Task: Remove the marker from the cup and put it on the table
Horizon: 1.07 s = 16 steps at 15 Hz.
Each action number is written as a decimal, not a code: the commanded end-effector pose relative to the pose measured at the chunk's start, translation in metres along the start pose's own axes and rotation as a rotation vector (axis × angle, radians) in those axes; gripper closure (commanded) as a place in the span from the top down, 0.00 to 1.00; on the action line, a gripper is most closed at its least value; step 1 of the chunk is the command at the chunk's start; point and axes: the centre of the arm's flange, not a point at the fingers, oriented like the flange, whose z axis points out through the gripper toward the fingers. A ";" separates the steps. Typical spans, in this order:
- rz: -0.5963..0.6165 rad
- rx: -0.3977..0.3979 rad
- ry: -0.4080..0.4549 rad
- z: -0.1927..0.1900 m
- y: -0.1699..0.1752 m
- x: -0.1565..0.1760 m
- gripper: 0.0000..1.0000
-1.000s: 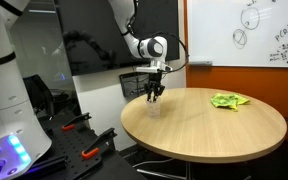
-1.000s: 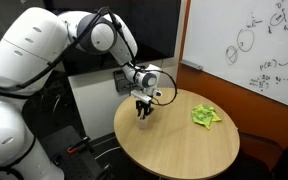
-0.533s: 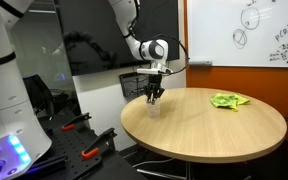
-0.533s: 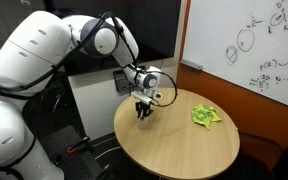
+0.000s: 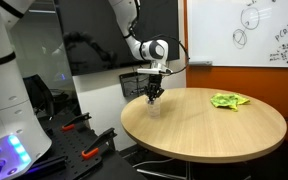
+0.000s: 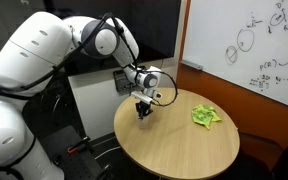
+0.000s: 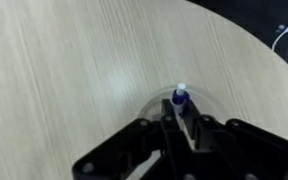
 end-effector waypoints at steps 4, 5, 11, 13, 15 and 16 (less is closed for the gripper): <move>-0.063 -0.094 -0.059 -0.060 -0.004 -0.028 0.04; -0.077 -0.092 -0.056 -0.075 -0.003 -0.037 0.04; -0.037 -0.067 0.082 -0.156 0.031 -0.084 0.04; 0.028 -0.036 0.205 -0.159 0.054 -0.084 0.04; 0.084 -0.034 0.318 -0.148 0.078 -0.073 0.04; 0.119 -0.037 0.373 -0.138 0.089 -0.067 0.04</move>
